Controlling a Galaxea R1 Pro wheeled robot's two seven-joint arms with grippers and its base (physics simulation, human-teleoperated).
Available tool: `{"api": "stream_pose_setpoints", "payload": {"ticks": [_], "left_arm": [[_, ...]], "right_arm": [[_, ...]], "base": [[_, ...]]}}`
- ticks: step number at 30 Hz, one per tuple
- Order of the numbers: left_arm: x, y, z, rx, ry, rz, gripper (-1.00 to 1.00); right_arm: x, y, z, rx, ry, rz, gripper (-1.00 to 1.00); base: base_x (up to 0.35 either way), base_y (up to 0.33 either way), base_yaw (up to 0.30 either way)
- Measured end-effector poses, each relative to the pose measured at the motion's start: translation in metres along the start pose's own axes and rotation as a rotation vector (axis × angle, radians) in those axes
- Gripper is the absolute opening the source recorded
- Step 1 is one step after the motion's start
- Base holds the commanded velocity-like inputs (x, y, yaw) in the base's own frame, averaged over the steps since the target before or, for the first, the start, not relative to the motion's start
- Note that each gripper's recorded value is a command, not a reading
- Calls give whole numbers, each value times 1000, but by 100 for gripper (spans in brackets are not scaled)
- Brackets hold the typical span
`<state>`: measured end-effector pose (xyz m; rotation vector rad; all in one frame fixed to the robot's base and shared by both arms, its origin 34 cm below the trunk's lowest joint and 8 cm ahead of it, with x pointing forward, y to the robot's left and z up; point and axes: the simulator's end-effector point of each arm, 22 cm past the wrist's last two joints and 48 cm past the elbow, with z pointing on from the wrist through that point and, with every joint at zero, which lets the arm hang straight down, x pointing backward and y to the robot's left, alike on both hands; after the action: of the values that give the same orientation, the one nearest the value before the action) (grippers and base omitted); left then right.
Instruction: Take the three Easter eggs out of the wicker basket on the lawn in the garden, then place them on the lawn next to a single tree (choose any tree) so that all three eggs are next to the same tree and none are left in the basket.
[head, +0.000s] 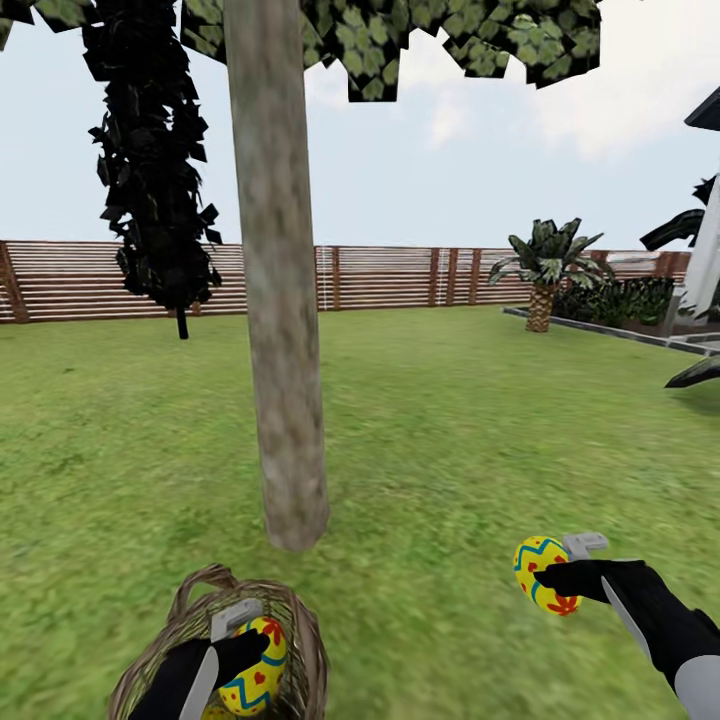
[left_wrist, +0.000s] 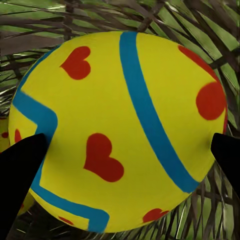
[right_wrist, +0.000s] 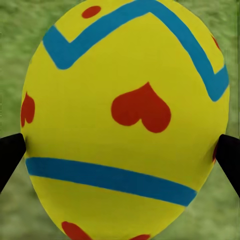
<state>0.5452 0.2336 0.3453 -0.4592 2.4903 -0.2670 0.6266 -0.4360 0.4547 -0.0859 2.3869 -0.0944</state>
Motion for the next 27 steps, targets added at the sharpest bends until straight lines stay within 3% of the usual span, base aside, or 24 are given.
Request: {"api": "stream_pose_setpoints", "payload": {"ticks": [27], "left_arm": [[-43, -23, -38, 11, -19, 3, -100]], "right_arm": [[-52, 1, -33, -7, -21, 1, -100]], "base": [[0, 0, 0]]}}
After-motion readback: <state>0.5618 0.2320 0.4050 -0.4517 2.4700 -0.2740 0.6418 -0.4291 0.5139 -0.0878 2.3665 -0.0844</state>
